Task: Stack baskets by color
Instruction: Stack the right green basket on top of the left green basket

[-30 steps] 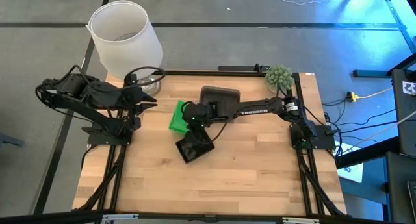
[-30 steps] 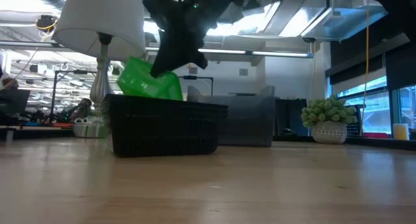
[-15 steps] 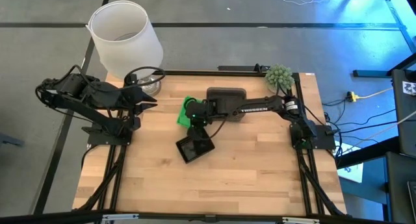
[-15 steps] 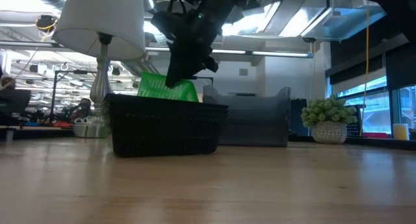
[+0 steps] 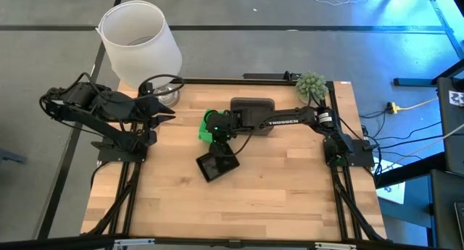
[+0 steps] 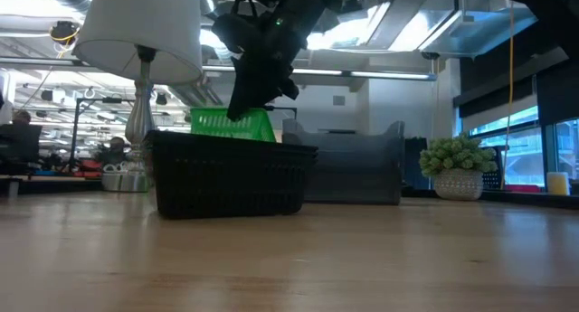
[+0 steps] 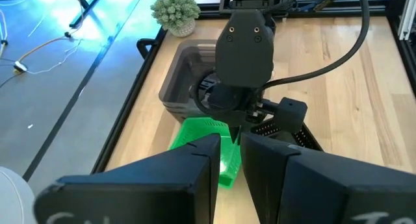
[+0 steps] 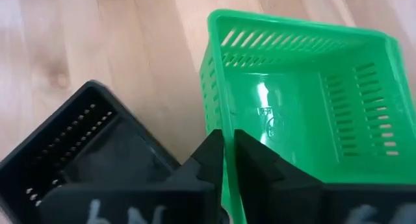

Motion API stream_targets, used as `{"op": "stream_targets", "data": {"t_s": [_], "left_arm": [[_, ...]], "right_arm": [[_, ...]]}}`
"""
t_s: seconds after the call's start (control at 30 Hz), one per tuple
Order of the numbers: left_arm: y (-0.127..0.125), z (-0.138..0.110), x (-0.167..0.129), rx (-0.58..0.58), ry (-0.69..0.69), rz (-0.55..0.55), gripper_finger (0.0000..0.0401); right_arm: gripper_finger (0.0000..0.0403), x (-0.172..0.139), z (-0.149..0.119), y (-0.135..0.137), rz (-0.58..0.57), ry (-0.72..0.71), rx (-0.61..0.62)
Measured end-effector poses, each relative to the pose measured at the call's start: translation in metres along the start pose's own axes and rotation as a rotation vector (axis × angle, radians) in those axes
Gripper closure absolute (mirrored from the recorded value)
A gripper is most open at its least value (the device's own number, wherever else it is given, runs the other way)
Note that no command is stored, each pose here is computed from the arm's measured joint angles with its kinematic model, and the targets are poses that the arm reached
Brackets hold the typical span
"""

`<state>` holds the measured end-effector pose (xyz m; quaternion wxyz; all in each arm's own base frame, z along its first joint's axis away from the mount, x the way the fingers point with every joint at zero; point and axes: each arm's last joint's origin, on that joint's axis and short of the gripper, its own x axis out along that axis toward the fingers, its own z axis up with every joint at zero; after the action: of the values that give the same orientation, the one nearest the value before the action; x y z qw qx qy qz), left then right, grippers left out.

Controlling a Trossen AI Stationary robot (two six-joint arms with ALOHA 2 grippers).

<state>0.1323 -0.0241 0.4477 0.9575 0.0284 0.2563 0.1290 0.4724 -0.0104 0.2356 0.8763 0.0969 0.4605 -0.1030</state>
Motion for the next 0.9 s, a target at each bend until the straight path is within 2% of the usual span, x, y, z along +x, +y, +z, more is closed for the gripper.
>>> {"op": "stream_targets", "data": {"t_s": [0.17, 0.3, 0.63, 0.9], "left_arm": [[0.0, 0.0, 0.0, 0.0, 0.0, 0.0, 0.0347], [0.0, 0.0, 0.0, 0.0, 0.0, 0.0, 0.0347], [0.0, 0.0, 0.0, 0.0, 0.0, 0.0, 0.0347], [0.0, 0.0, 0.0, 0.0, 0.0, 0.0, 0.0347]], "right_arm": [[0.0394, 0.0, 0.0, 0.0, 0.011, 0.004, -0.005], [0.0393, 0.0, 0.0, 0.0, -0.018, -0.005, -0.007], [0.0397, -0.001, -0.003, 0.009, -0.119, -0.02, -0.128], [0.0397, -0.002, -0.004, 0.015, -0.157, -0.038, -0.204]]}}
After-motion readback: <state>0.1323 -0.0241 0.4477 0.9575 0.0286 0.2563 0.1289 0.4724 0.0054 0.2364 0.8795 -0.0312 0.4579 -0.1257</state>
